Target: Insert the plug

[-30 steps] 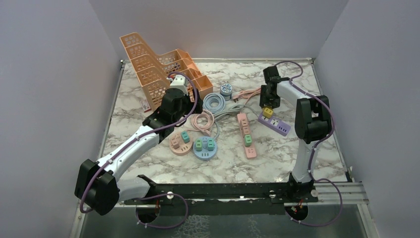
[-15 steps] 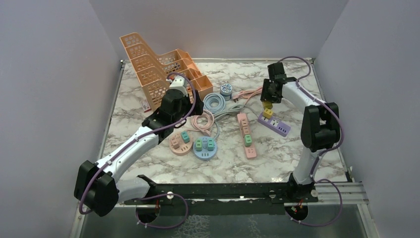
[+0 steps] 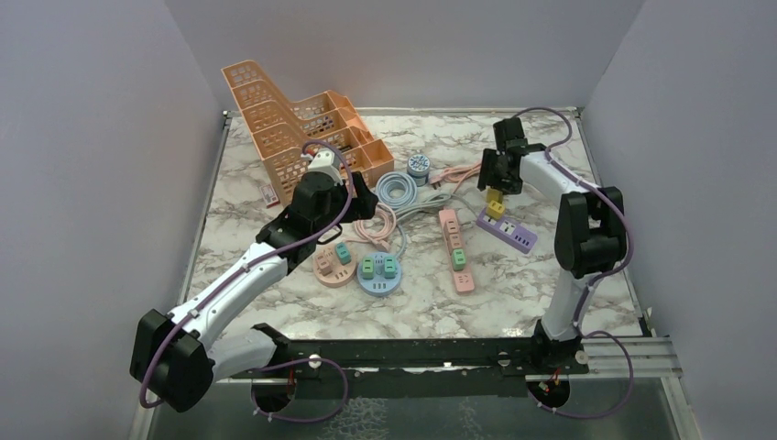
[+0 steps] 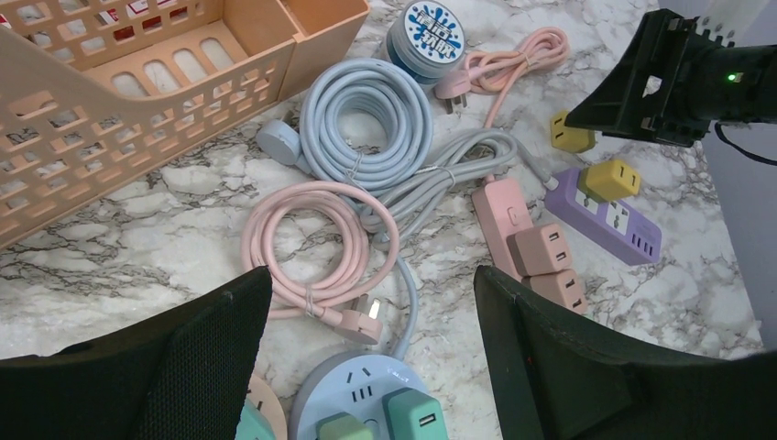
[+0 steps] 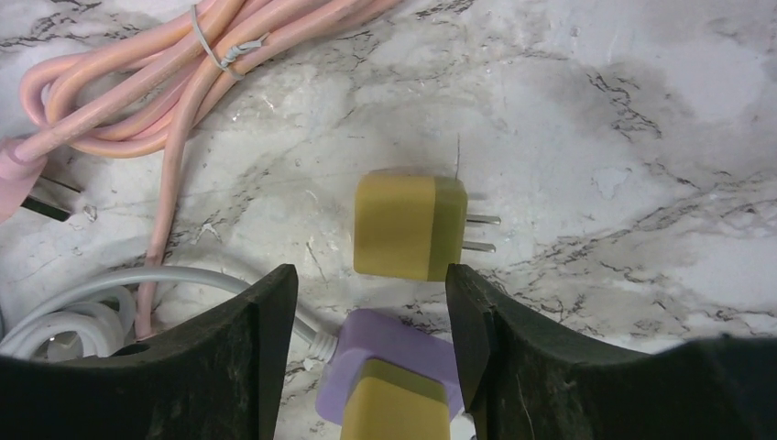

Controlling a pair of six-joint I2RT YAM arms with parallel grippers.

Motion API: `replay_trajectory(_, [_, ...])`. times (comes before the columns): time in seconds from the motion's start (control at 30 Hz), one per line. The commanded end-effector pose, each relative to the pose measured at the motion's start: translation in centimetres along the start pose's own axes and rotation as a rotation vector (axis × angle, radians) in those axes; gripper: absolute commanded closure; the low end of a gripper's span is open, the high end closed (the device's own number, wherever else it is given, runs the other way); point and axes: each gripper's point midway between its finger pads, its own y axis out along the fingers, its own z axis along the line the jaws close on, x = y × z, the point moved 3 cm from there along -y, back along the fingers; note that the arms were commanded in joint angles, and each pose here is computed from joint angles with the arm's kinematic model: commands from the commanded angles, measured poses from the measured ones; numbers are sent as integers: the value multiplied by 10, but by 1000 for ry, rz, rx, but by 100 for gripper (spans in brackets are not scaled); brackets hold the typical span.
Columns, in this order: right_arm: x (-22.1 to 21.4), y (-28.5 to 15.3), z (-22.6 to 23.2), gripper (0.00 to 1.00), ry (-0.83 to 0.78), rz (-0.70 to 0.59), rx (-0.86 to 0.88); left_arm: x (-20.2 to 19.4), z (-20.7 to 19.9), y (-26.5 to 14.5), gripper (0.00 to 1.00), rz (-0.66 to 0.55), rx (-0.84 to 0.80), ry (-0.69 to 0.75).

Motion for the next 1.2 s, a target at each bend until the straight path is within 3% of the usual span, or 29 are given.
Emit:
replay_trajectory(0.0, [-1,16,2,38,-44,33,17,-2,-4,-6,17,12,-31,-21])
replay_trajectory(0.17, [-9,29,-13,28,-82,41,-81,-3,-3,-7,17,10,-31,-20])
replay_trajectory(0.27, [-9,34,-16,28,-81,54,-107,-3,-3,-8,17,13,-33,-12])
replay_trajectory(0.37, [-12,39,-13,34,-67,60,-95,-3,-3,-8,17,15,-32,-5])
replay_trajectory(0.57, [-6,36,-9,59,-46,31,-72,-2,-4,-10,17,15,-36,9])
replay_trajectory(0.67, [7,21,-5,63,-37,-18,-41,-3,-6,-10,17,22,-54,17])
replay_trajectory(0.9, [29,-35,23,64,-50,-113,192,-10,-27,-3,17,59,-189,13])
replay_trajectory(1.17, [-2,-112,63,64,-49,-77,611,-15,-67,9,18,1,-369,97])
